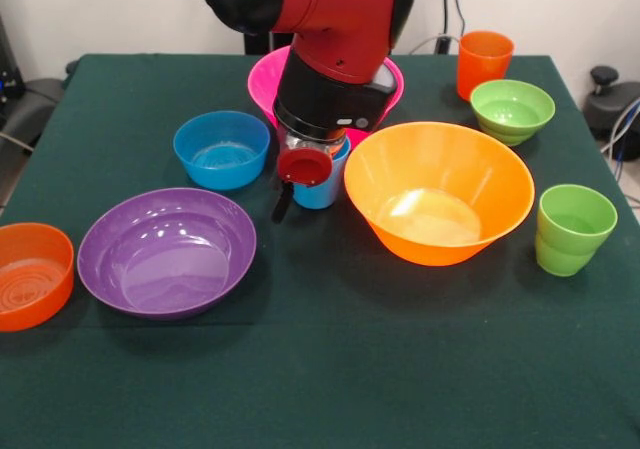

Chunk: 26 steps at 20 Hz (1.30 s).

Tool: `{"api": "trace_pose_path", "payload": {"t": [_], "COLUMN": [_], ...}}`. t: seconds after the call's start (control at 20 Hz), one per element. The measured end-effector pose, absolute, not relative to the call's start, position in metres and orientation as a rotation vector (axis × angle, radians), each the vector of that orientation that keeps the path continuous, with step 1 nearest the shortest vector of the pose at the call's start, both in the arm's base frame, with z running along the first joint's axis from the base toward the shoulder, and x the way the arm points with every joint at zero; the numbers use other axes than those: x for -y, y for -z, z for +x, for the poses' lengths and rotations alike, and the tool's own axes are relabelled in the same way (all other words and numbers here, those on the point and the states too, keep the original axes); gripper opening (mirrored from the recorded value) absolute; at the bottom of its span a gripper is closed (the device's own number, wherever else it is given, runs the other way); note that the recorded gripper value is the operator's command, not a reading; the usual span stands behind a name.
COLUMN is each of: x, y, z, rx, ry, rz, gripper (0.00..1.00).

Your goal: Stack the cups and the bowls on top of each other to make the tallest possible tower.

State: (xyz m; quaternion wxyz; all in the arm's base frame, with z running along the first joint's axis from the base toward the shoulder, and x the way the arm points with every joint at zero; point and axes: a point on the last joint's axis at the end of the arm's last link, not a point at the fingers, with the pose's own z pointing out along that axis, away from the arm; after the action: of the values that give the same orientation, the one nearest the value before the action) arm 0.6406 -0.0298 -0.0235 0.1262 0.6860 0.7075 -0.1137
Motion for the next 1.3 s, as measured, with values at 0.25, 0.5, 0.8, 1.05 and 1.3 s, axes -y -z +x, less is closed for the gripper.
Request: {"api": "trace_pose_path", "payload": {"t": [0.25,0.5,0.8,1.05,1.3], "x": [0.034,0.053,0.09,0.121,0.135], "y": [0.024,0.018,-0.013,-0.045,-0.059], "z": [0.642,0.645,0.662,0.68,0.687], "rx": [-2.053,-2.022,-1.978,-2.037,-2.127], "ry": [0.314,0.304,0.257,0.218,0.204], "rz": [2.005,2.03,2.046,1.966,1.87], "gripper": [1.0,1.0,1.0,1.0,1.0]}}
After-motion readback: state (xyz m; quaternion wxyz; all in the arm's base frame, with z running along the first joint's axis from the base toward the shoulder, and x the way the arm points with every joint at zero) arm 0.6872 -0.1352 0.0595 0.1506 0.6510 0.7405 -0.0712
